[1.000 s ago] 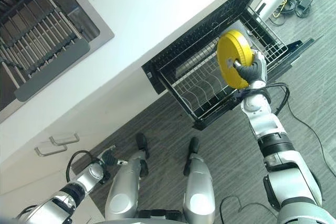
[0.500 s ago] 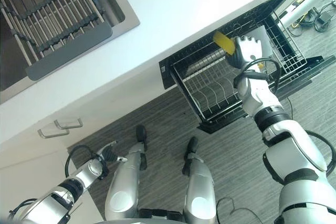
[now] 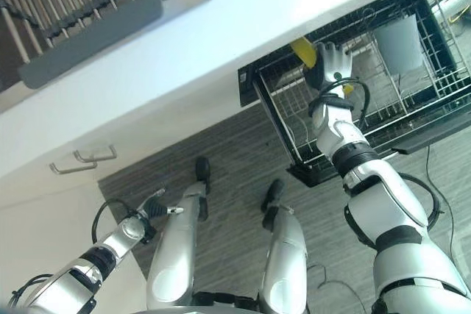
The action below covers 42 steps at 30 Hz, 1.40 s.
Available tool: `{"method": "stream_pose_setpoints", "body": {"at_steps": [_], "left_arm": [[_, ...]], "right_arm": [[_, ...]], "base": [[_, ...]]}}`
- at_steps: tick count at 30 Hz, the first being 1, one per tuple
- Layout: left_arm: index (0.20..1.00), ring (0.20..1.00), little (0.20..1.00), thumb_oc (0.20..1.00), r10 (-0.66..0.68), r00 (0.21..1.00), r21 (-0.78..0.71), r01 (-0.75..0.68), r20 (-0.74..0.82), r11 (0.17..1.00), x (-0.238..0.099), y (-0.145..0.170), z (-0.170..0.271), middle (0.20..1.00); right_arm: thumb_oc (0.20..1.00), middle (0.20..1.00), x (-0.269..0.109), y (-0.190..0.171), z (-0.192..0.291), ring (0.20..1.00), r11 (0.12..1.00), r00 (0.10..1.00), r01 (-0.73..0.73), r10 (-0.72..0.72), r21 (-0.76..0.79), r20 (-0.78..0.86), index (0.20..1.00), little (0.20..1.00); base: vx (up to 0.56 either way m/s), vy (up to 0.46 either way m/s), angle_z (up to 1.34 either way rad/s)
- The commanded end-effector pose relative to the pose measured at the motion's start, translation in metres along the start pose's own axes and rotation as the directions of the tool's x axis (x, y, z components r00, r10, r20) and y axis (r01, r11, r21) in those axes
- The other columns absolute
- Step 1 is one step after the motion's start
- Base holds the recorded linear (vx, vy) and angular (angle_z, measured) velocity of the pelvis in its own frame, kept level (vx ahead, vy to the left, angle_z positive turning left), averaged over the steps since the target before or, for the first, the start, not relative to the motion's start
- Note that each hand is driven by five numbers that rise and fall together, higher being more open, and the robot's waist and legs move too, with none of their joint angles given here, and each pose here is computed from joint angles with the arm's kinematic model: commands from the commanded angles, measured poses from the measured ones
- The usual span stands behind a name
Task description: Place the dishes in the dishwasher.
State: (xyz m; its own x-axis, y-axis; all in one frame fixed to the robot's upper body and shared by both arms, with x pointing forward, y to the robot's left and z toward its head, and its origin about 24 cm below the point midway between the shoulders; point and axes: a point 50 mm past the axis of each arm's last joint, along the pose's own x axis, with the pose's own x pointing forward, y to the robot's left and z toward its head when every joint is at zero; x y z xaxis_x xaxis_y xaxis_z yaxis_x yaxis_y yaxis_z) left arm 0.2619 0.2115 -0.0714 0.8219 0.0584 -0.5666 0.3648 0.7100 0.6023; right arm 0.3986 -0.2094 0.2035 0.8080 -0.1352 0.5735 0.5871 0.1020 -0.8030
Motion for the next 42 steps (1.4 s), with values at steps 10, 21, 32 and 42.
{"method": "stream_pose_setpoints", "body": {"at_steps": [10, 21, 32, 42], "left_arm": [[1.000, 1.000, 1.000, 1.000, -0.054, 0.988, -0.069, 0.064, 0.144, 0.996, -0.017, -0.045, 0.006, 1.000], [1.000, 1.000, 1.000, 1.000, -0.034, 0.981, -0.078, 0.049, 0.193, 0.996, -0.019, -0.045, 0.015, 1.000], [1.000, 1.000, 1.000, 1.000, -0.030, 0.977, -0.108, 0.053, 0.210, 0.993, -0.023, -0.051, 0.020, 1.000], [1.000, 1.000, 1.000, 1.000, -0.036, 0.991, -0.206, 0.062, 0.128, 0.977, -0.017, -0.048, 0.023, 1.000]], "right_arm": [[0.200, 0.200, 0.020, -0.060, -0.037, 0.200, 0.828, 0.890, 0.448, -0.450, -0.337, 0.079, 0.200, 0.200], [0.200, 0.200, 0.021, -0.065, -0.050, 0.200, 0.764, 0.867, 0.468, -0.494, -0.444, 0.065, 0.200, 0.200], [1.000, 1.000, 0.016, -0.030, -0.041, 1.000, 0.949, 0.947, 0.256, -0.208, 0.184, -0.243, 1.000, 1.000], [1.000, 1.000, -0.009, 0.027, -0.029, 1.000, 0.123, 0.863, 0.128, 0.476, 0.984, -0.171, 1.000, 1.000]], "base": [[-0.04, 0.060, 0.02], [-0.02, 0.013, 0.02], [0.01, 0.027, 0.00], [0.01, 0.037, -0.03]]}}
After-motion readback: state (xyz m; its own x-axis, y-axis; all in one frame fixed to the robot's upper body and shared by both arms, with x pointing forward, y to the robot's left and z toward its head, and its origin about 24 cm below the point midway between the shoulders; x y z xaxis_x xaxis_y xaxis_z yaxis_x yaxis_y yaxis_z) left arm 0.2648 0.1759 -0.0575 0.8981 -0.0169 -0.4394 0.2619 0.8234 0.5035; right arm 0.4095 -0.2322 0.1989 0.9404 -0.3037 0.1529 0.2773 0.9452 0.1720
